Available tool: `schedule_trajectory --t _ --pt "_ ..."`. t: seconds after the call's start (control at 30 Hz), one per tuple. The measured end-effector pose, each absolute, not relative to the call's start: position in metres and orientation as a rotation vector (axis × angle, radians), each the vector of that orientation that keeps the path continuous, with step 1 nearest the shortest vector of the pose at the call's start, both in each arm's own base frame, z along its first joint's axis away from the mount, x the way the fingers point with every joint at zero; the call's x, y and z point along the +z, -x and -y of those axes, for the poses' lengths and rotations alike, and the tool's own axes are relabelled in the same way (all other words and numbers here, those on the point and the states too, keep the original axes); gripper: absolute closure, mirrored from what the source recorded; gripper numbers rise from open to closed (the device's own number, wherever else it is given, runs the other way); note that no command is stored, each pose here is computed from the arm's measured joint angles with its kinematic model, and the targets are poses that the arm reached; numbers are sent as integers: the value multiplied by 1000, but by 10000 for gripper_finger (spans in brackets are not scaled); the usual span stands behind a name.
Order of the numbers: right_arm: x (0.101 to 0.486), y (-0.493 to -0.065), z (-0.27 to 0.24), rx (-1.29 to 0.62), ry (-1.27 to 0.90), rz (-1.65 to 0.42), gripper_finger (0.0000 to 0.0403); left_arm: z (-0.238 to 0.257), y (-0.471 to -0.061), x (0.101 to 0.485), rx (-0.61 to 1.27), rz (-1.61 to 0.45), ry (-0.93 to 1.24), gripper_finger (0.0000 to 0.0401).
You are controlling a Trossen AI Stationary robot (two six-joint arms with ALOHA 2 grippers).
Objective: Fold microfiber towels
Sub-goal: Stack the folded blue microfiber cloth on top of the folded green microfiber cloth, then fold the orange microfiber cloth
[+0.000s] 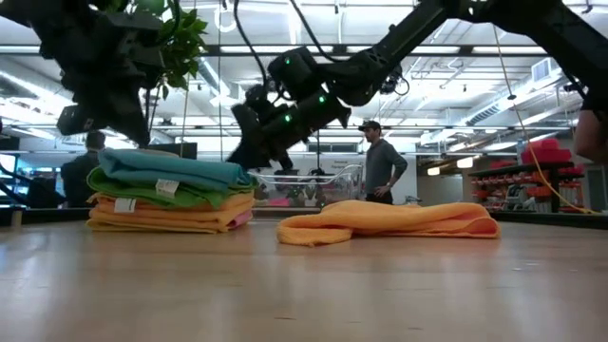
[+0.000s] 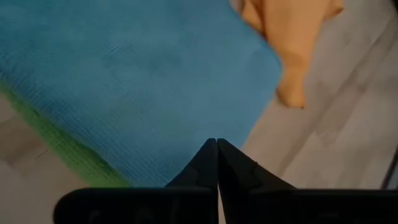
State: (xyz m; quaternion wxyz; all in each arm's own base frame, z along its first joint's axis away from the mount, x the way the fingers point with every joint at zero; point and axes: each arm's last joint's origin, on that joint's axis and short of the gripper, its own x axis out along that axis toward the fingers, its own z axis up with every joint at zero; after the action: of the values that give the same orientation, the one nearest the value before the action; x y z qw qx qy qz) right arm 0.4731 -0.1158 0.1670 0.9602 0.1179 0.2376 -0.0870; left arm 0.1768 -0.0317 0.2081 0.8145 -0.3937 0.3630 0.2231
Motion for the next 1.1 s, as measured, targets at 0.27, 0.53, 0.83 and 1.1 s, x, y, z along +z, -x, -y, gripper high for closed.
schedule_trajectory --t 0.27,0.53,0.83,1.1 --pt "159 -472 120 -225 -243 -509 403 23 -168 181 561 -866 855 394" --pt "160 -470 122 -237 -236 -520 403 14 -164 173 654 -836 845 393" --pt "163 -466 120 -242 -184 -566 403 11 -164 173 669 -838 860 390" --pt "218 -456 117 -243 -84 -466 403 16 -176 212 571 -815 794 385"
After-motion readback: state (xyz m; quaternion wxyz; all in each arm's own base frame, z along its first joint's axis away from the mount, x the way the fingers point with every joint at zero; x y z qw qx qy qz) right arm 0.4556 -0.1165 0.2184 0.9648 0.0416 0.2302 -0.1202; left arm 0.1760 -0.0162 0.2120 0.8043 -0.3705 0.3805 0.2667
